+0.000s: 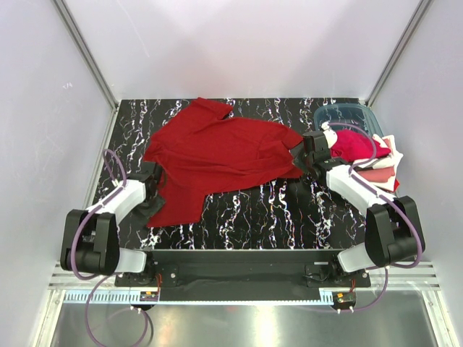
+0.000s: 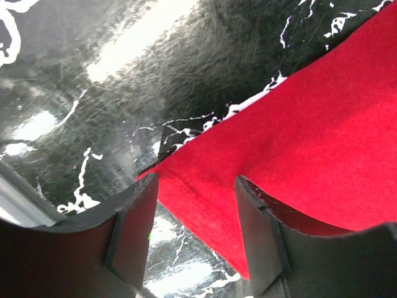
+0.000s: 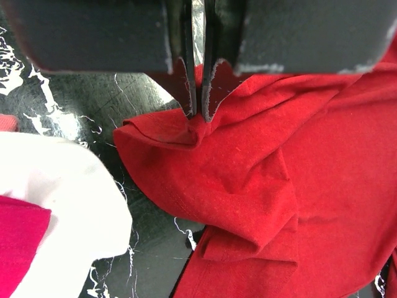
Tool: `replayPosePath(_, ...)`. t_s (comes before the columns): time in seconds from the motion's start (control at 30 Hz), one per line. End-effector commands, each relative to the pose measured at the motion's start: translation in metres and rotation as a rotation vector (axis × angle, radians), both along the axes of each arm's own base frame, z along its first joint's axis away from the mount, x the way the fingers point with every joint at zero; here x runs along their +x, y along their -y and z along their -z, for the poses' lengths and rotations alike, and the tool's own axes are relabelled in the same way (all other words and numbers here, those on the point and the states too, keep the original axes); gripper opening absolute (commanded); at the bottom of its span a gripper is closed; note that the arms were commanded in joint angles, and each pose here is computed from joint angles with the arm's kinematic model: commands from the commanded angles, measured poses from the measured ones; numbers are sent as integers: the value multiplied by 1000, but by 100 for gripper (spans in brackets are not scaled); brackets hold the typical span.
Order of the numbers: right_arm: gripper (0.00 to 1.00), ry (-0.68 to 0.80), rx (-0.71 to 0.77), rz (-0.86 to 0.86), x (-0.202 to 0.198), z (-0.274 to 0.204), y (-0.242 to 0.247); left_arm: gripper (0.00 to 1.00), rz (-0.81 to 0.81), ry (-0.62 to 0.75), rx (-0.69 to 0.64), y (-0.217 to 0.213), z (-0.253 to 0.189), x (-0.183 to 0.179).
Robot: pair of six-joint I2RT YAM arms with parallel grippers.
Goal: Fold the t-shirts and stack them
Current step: Fold the tshirt
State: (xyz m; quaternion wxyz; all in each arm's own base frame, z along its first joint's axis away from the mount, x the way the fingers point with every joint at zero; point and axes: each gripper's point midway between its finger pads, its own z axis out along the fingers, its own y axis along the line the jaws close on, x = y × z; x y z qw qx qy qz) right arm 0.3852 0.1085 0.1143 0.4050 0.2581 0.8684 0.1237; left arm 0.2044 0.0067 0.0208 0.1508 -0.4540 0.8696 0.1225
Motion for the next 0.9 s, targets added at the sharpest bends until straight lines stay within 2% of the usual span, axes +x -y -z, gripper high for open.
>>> replayPosePath(0.0,1,49,6,30,2,-16,5,55,-2,40,-23,5,5,14)
replayPosePath(0.07,2,51,5,33,3,-17,6,49,5,36,-41,10,13,18)
replayPosePath(0.1,2,51,8,33,3,-17,5,42,6,33,-40,11,14,17)
replayPosePath(0.17,2,49,7,35,3,-17,6,33,11,38,-42,12,17,20)
replayPosePath(0.2,2,47,6,34,2,-16,5,21,12,44,-44,13,17,21)
replayPosePath(0.3,2,47,6,41,1,-17,7,0,14,73,-43,12,13,24)
replayPosePath(0.53,0,55,-18,82,-4,-22,17,0,28,211,-49,14,-26,35)
replayPosePath(0.67,0,68,-22,137,-10,-26,27,0,46,403,-64,19,-77,52)
replayPosePath(0.87,0,94,8,167,-19,-24,30,0,82,624,-135,31,-127,71)
